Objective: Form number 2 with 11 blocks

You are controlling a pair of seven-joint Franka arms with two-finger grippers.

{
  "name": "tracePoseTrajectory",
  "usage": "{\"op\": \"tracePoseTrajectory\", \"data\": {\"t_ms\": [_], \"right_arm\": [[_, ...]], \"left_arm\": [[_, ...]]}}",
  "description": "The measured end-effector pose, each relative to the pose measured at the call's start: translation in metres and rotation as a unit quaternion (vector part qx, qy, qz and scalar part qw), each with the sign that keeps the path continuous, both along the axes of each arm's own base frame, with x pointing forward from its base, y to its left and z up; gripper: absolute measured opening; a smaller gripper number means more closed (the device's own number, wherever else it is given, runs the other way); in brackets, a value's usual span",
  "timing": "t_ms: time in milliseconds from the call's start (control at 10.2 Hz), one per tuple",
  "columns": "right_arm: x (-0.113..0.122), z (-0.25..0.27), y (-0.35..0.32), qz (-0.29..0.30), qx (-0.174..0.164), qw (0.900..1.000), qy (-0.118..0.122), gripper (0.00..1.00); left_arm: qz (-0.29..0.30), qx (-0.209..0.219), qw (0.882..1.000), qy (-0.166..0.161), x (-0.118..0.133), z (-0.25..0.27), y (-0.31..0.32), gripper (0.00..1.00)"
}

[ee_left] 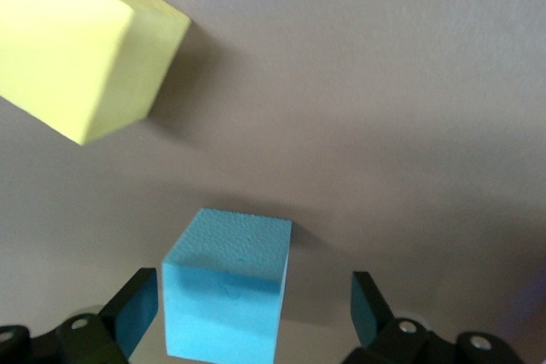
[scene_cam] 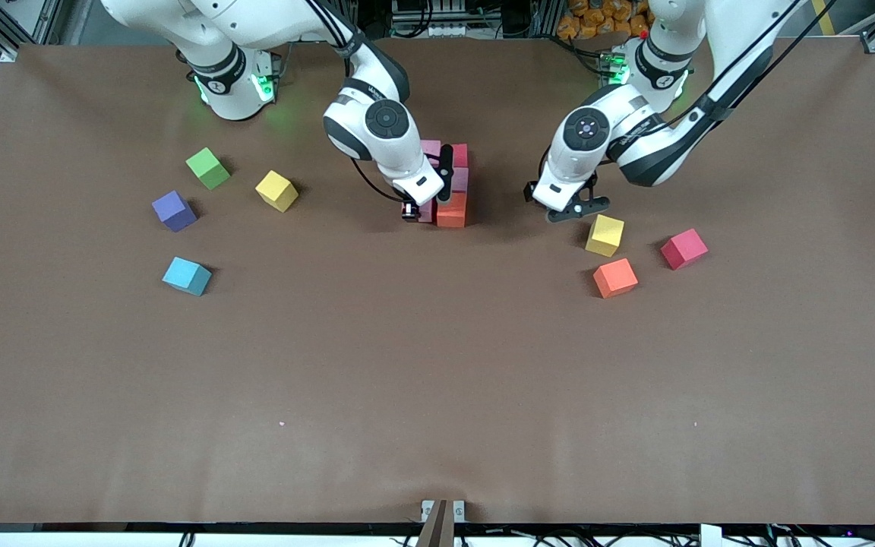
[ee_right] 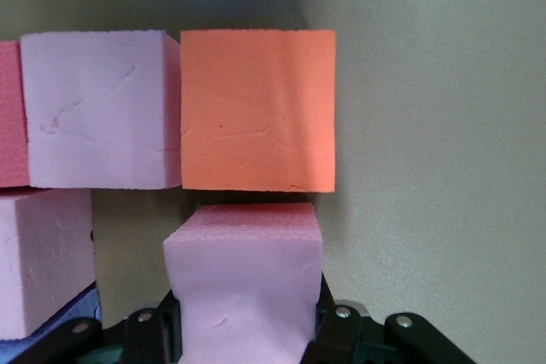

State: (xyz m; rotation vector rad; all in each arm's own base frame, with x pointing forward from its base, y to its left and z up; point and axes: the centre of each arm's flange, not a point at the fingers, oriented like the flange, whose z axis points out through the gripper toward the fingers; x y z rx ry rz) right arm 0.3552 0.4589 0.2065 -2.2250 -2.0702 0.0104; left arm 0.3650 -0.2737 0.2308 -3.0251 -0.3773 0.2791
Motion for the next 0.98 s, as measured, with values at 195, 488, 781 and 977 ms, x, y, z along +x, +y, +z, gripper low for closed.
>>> {"op": "tracePoseTrajectory", "data": {"t_ms": [195, 488, 781, 977], "right_arm": [[0.001, -0.001, 0.001, -0.001, 0.004, 1.0, -0.002, 0.56], [0.001, -0.001, 0.001, -0.017, 0.007, 1.0, -0.003, 0.56], [0.001, -0.001, 0.002, -0.02, 0.008, 1.0, -0.003, 0.56], [0.0, -0.002, 0.002, -0.019, 0.007, 1.0, -0.002, 0.56]], "left_arm": [[-0.001, 0.003, 1.0, 0.007, -0.006, -0.003, 0.007, 1.0], [-0.01, 0.011, 1.0, 0.024, -0.024, -0.014, 0.01, 1.0], [-0.011, 0.005, 0.999, 0.029, -0.028, -0.017, 0.009, 1.0], [-0.01, -0.003, 1.0, 0.03, -0.028, -0.017, 0.007, 1.0]]}}
